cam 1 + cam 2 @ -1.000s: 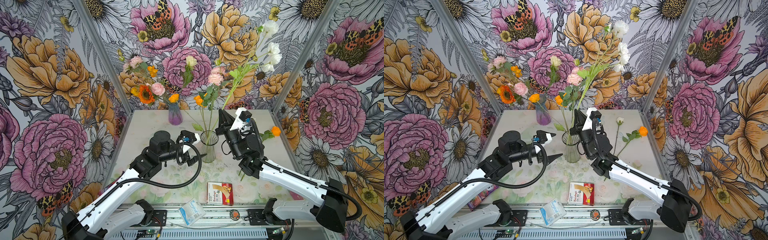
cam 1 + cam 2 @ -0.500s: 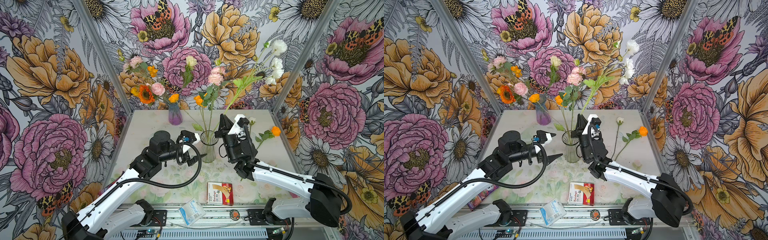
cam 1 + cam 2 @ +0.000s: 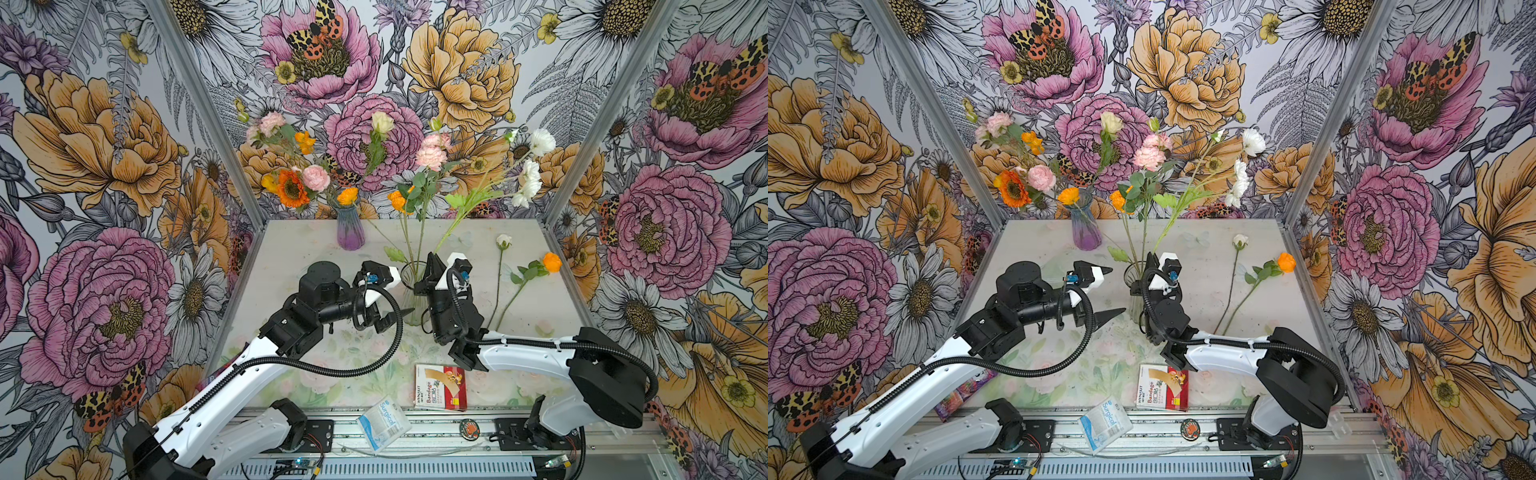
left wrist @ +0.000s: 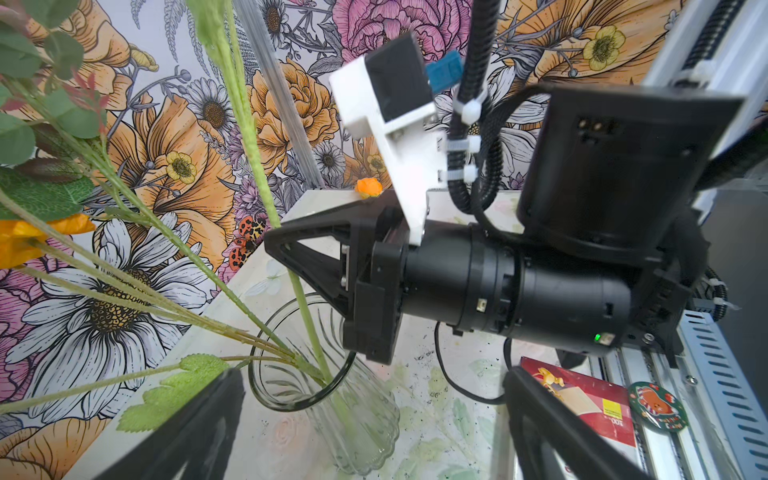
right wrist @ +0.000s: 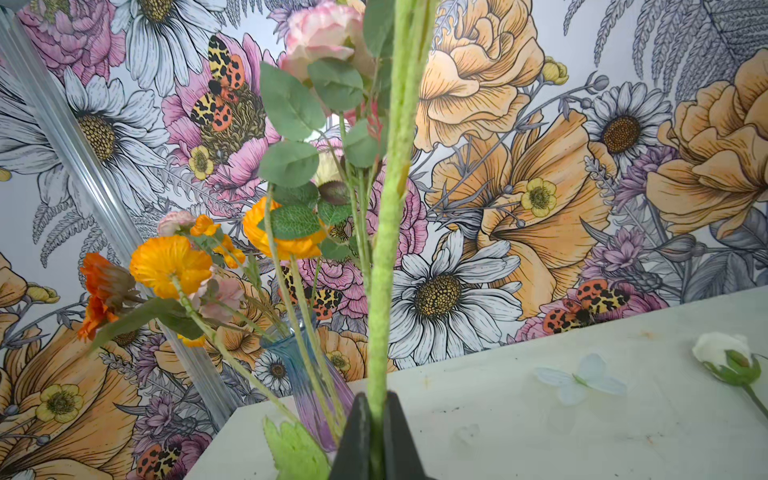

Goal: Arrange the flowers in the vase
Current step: 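Carry the white flowers over the glass vase and lower stems in, then open the right gripper and withdraw it toward the remaining flowers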

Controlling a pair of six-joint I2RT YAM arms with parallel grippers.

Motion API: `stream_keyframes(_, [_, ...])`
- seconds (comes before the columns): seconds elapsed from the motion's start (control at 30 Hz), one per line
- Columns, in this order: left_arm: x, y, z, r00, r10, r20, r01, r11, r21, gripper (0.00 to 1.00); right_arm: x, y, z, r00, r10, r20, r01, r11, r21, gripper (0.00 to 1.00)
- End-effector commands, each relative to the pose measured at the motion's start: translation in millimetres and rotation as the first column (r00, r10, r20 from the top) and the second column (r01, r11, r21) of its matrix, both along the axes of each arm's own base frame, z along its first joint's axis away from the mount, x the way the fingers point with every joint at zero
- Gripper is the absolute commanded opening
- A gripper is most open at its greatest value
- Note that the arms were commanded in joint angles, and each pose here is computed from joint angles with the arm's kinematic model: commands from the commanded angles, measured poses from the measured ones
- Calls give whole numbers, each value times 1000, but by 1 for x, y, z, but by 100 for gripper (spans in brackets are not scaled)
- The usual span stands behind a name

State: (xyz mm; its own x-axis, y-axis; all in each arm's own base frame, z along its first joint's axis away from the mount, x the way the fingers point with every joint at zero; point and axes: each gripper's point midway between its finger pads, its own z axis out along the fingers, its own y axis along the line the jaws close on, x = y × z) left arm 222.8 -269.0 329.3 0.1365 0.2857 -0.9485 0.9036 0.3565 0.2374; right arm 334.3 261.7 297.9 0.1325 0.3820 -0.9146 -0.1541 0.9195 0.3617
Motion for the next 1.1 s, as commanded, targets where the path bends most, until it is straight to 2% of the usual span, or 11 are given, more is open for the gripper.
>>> stream_keyframes(0.0, [-2,0,3,1000,-16,-5,16,1000,-13,99,0,2,-10,1000,-9,-15,10,998,65,0])
stream_keyframes(0.1, [-2,0,3,1000,-16,-5,16,1000,-13,99,3,10,-20,999,-2,-42,4,999,49,2])
stream_keyframes(0.33, [-3,0,4,1000,-24,-5,24,1000,-17,99,7,13,-32,996,-7,-86,11,999,47,17])
stream_keyframes(0.53, [-4,0,5,1000,-26,-6,26,1000,-18,99,7,14,-29,994,0,-106,3,1000,28,22])
stream_keyframes(0.77, [-5,0,6,1000,-29,-3,29,999,-21,99,5,14,-25,990,13,-139,-13,1000,-3,36])
stream_keyframes(0.93, [-6,0,6,1000,-30,-5,30,999,-21,99,0,7,-15,991,16,-136,-15,1000,5,39])
stream_keyframes(1.07, [-6,0,5,999,-34,-8,33,999,-21,99,-5,2,-5,989,23,-145,-26,1000,-16,46])
